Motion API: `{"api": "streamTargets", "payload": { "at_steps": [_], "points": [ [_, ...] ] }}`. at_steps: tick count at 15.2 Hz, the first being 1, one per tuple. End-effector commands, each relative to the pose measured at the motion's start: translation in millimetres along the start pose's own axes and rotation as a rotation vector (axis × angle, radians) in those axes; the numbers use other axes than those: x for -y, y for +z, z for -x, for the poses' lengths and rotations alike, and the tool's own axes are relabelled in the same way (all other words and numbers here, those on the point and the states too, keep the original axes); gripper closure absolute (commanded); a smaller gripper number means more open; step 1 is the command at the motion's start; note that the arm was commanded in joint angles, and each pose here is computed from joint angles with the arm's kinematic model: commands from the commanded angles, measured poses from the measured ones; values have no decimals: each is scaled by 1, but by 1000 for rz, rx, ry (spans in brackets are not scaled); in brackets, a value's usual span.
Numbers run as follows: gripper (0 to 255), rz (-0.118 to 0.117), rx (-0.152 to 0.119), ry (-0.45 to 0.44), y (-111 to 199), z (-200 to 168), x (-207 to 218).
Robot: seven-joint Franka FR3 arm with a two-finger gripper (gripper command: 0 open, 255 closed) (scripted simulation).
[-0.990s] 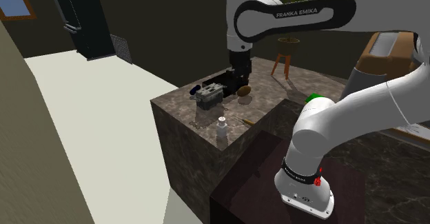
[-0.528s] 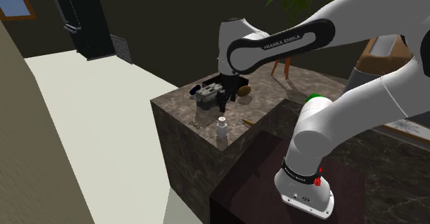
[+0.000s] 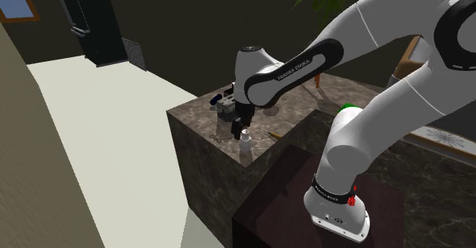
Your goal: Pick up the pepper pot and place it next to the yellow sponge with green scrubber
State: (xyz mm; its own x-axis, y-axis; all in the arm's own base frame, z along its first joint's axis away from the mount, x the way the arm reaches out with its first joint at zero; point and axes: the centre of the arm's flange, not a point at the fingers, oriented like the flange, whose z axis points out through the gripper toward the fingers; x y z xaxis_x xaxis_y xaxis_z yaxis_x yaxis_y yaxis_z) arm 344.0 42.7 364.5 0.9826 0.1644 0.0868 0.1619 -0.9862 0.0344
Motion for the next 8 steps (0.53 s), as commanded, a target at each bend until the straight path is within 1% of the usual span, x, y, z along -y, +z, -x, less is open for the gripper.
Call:
{"api": "streamTargets", "payload": {
  "at_steps": [1, 4, 8],
  "points": [
    [0, 0, -2, -1, 10, 1, 1],
    [0, 0, -2, -1, 24, 0, 1],
    [0, 0, -2, -1, 24, 0, 1]
  ]
}}
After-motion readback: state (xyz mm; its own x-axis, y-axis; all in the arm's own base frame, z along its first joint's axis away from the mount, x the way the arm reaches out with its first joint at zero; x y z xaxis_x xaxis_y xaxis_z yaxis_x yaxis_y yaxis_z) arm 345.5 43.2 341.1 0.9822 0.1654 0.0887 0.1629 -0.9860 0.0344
